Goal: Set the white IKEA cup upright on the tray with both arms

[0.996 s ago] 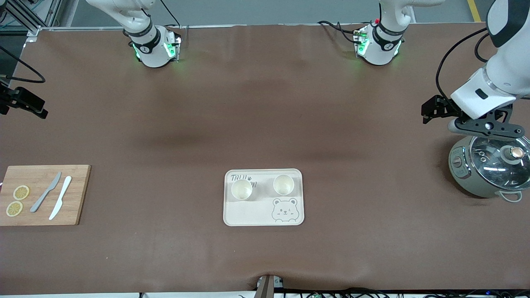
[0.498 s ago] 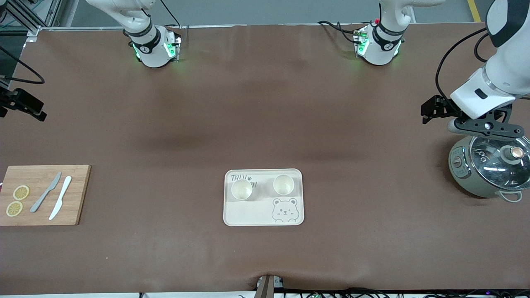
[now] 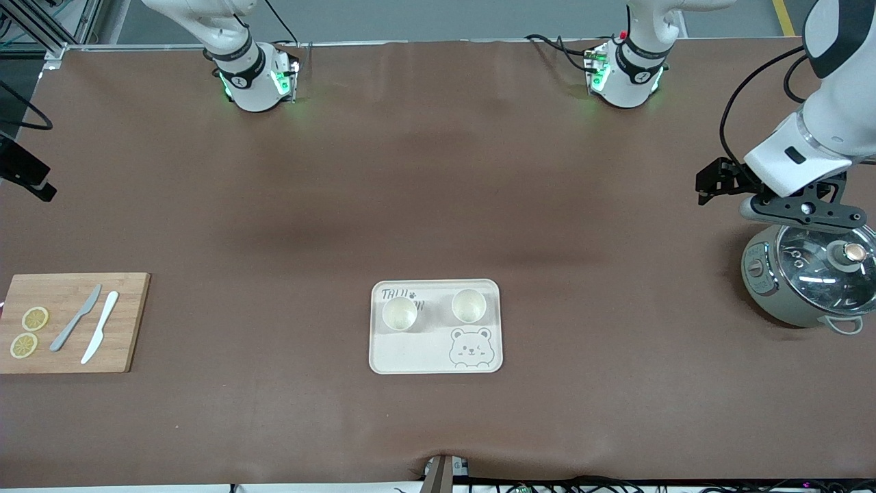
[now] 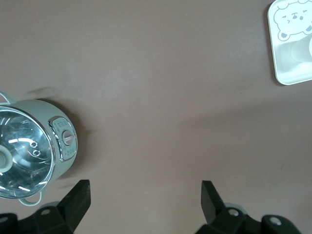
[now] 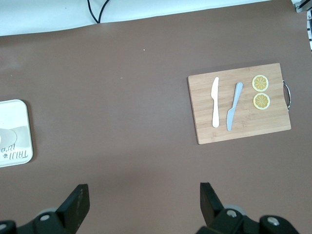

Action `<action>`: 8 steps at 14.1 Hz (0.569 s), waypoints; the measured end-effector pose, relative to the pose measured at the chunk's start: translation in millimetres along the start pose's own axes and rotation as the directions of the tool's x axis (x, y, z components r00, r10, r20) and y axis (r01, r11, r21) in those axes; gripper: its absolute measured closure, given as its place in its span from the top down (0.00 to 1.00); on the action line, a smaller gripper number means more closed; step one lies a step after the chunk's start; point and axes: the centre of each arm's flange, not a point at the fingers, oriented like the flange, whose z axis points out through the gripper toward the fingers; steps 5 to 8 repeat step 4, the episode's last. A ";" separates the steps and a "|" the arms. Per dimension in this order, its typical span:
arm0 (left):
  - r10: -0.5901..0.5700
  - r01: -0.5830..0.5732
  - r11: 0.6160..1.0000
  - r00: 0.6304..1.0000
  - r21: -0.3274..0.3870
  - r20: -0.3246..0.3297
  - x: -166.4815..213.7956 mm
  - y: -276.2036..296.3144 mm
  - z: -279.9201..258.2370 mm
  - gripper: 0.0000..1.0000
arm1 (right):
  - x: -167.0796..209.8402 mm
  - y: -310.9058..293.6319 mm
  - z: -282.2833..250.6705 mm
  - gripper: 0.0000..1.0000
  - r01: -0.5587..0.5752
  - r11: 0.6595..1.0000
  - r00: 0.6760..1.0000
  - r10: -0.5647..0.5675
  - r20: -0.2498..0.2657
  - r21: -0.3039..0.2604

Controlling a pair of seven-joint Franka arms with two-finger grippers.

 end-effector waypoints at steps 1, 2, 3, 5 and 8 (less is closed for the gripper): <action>0.000 0.000 1.000 1.000 0.000 0.000 0.0 0.0 0.0 1.00 | 0.4 -0.2 1.1 1.00 0.000 1.000 1.000 0.000 0.002 0.000; 0.000 0.000 1.000 1.000 0.000 0.000 0.0 0.1 0.0 1.00 | 0.6 -0.9 1.6 1.00 0.001 1.000 1.000 -0.001 0.003 0.001; 0.000 0.000 1.000 1.000 0.000 0.000 0.0 0.1 0.0 1.00 | 0.5 -1.9 1.6 1.00 0.003 1.000 1.000 -0.003 0.003 0.001; 0.000 0.000 1.000 1.000 0.000 0.000 0.0 0.1 0.0 1.00 | 0.4 -3.6 1.5 1.00 0.006 1.000 1.000 -0.006 0.003 0.002; 0.000 0.000 1.000 1.000 0.000 0.000 0.0 0.1 0.0 1.00 | 0.4 -3.6 1.5 1.00 0.006 1.000 1.000 -0.006 0.003 0.002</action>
